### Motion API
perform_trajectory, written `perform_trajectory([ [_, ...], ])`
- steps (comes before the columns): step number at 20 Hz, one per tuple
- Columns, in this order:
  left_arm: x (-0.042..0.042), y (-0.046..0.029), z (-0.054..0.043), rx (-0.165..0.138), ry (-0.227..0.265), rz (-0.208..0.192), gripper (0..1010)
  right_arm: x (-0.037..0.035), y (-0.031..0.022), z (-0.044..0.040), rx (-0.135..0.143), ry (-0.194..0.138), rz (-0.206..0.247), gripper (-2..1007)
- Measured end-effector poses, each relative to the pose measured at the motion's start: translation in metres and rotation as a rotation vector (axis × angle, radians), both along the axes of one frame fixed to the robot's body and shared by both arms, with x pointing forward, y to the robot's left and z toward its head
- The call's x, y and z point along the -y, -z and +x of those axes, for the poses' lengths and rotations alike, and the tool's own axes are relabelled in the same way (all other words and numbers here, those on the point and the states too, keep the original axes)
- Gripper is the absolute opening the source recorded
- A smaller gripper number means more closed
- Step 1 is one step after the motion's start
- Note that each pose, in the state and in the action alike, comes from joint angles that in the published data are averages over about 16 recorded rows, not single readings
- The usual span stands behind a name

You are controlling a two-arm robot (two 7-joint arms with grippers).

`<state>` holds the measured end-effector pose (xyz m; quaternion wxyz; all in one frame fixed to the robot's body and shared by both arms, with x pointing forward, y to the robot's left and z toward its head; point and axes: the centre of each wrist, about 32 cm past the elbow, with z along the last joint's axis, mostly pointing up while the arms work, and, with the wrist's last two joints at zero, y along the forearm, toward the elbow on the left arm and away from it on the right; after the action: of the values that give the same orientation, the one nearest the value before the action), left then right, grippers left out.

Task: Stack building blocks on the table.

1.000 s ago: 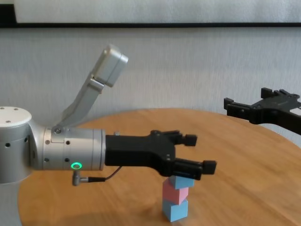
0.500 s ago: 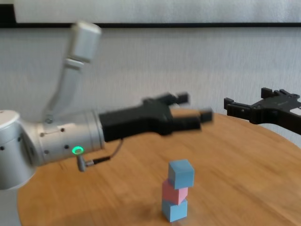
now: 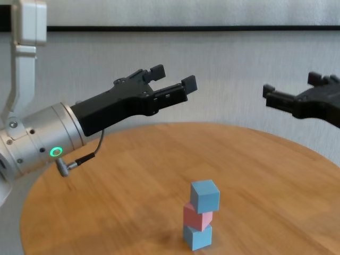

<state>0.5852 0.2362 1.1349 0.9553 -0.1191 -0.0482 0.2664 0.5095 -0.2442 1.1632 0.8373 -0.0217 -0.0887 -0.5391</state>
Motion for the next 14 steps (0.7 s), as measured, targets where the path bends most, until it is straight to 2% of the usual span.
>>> perform_trajectory([
  [6, -0.0046, -0.0008, -0.0135, -0.041, -0.022, 0.016, 1001, -0.0012, -0.0045, -0.0093, 0.032, -0.030, 0.003, 1006],
  [14, -0.0049, 0.0017, -0.0237, -0.094, -0.021, 0.047, 1001, -0.0021, -0.0064, -0.0152, 0.022, -0.056, 0.006, 1006],
])
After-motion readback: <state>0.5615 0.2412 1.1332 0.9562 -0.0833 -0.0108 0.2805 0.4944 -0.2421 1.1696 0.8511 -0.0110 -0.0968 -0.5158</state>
